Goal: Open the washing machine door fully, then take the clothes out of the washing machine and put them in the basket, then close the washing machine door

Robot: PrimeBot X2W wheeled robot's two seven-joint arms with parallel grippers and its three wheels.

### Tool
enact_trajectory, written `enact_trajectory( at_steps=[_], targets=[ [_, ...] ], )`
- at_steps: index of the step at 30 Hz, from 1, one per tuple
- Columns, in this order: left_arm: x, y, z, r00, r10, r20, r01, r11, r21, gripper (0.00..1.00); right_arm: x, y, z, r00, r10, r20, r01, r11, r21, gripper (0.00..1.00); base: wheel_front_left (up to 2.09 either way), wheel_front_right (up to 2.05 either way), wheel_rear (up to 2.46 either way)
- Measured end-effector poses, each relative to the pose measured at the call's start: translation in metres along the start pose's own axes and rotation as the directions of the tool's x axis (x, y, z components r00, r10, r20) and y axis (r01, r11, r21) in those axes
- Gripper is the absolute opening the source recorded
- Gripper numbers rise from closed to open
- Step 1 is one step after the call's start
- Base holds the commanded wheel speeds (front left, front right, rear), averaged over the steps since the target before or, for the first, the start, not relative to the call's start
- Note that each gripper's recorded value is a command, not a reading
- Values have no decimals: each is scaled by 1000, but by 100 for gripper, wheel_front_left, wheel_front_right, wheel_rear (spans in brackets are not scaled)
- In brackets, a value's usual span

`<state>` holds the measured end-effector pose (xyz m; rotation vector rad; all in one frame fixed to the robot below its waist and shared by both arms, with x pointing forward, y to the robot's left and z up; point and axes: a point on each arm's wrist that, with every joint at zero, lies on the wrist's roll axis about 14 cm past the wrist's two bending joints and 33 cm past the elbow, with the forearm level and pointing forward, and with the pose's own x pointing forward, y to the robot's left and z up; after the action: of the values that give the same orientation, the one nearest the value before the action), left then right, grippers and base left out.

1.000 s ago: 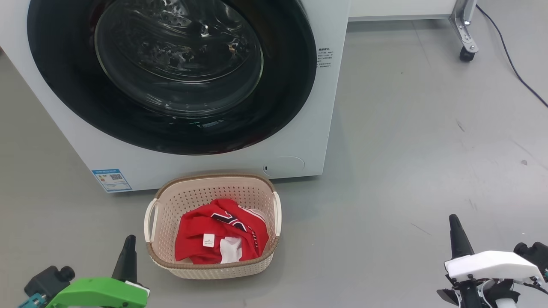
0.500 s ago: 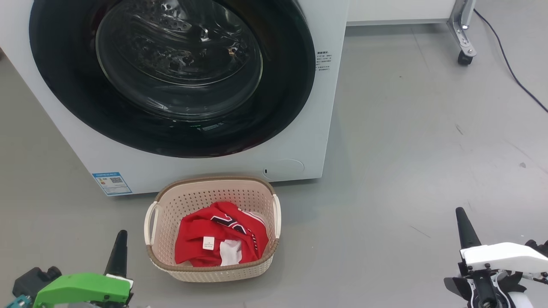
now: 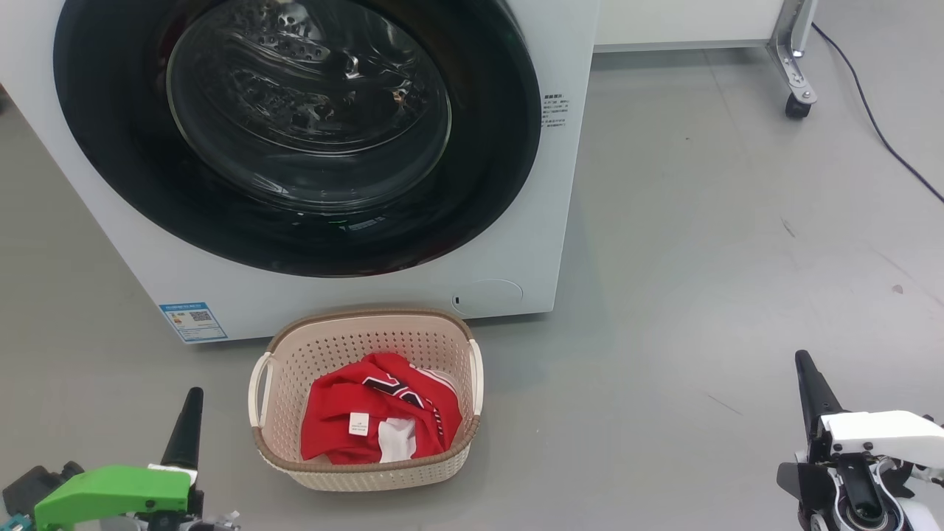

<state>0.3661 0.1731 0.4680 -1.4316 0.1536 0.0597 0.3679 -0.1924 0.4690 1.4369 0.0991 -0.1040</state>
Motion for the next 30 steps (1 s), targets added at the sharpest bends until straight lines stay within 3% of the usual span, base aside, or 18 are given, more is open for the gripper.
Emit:
enact_trajectory(
  at_steps=[11,30],
  targets=[
    [3,-6,11,999,-32,27,36,990,-135,0,3,8,10,999,31,20,-34,990,139,0,0,0,0],
    [4,-7,12,999,-32,28,36,990,-140,0,5,9,12,999,33,19,-36,989,146,0,0,0,0]
  ],
)
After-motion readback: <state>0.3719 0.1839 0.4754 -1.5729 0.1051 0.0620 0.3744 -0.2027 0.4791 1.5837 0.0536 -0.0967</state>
